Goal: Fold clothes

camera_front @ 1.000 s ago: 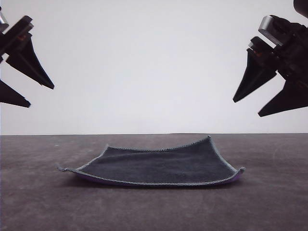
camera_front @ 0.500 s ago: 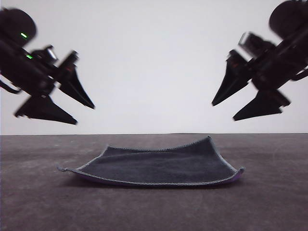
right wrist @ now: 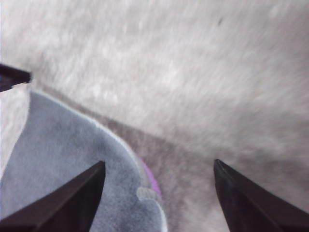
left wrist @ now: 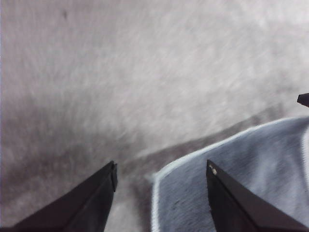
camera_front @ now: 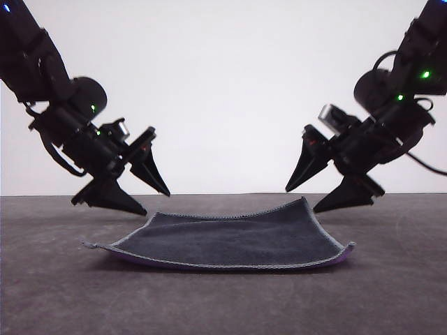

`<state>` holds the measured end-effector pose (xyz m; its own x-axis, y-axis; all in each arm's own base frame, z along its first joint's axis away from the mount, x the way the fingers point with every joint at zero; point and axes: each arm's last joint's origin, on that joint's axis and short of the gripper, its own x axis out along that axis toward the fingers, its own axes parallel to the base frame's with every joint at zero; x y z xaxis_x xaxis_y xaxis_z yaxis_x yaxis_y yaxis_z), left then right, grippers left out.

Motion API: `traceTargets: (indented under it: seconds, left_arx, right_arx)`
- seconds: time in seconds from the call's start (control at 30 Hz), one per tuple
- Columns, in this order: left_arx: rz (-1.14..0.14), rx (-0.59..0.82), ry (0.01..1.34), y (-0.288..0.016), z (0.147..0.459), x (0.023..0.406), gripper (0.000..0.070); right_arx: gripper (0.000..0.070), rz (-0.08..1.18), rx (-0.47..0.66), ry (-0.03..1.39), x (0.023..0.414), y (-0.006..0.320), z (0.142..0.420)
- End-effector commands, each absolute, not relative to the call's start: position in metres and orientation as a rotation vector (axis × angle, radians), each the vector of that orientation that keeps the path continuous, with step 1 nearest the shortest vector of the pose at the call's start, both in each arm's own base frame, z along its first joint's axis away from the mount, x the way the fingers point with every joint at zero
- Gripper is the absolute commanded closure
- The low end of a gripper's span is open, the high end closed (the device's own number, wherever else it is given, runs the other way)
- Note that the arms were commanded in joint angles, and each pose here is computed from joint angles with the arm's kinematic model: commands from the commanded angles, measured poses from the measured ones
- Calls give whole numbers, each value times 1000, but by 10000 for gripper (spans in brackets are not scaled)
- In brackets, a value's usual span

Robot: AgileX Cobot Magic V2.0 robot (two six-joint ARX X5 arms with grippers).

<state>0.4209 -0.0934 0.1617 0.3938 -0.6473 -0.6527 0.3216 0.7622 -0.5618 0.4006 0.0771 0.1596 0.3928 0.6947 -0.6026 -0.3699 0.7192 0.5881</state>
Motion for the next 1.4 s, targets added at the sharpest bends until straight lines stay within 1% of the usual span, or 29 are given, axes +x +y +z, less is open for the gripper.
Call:
traceTargets:
  seconds: [0.0,0.27,0.4,0.53,0.63,0.67,0.7,0.73,0.8,0.83,0.87,0.9,0.93,1.1,1.23,1.37]
  left_arx:
    - [-651,-367,996,-99,155,426,350]
    - [-676,-331,1018,-113,151,422,350]
    - [-687,-323,1023,-117,150,420,350]
    - [-687,-323,1026,-118,150,420,350]
    - [-687,-323,1027,-118,150,420,351]
    - [-687,-323,1026,-118,150,420,352]
    - [-687,-323,1026,-118,150,420,367]
    - [-687,-323,1027,-118,150,420,397]
    - [-689,-321,1025,-118,150,420,548]
    - [-690,-318,1023,-118,150,420,619]
    - [-691,-316,1022,-118,150,420,655]
    - [-692,-314,1022,-118,150,420,676]
    - [-693,-312,1022,-118,150,420,681]
    - [-707,-292,1015,-118,150,420,690]
    - [-743,-298,1011,-114,153,420,690]
    - [-828,-307,1000,-108,162,416,690]
  right_arx:
    - [249,712,401,954,406,84,156]
    - [249,748,362,960,402,103,153]
    - [258,715,335,967,401,105,152]
    - [311,705,329,968,402,104,152]
    - [319,695,320,966,402,103,152]
    - [351,694,319,966,402,103,152]
    - [400,694,316,965,402,103,152]
    - [462,695,312,964,402,103,151]
    - [592,697,310,961,402,103,152]
    - [640,697,310,961,402,103,152]
    - [668,697,309,960,402,103,152]
    - [686,698,309,960,402,103,152]
    - [695,698,307,961,402,103,152]
    - [695,715,296,952,402,102,152]
    - [696,788,349,950,402,96,153]
    - [695,880,414,949,401,87,157]
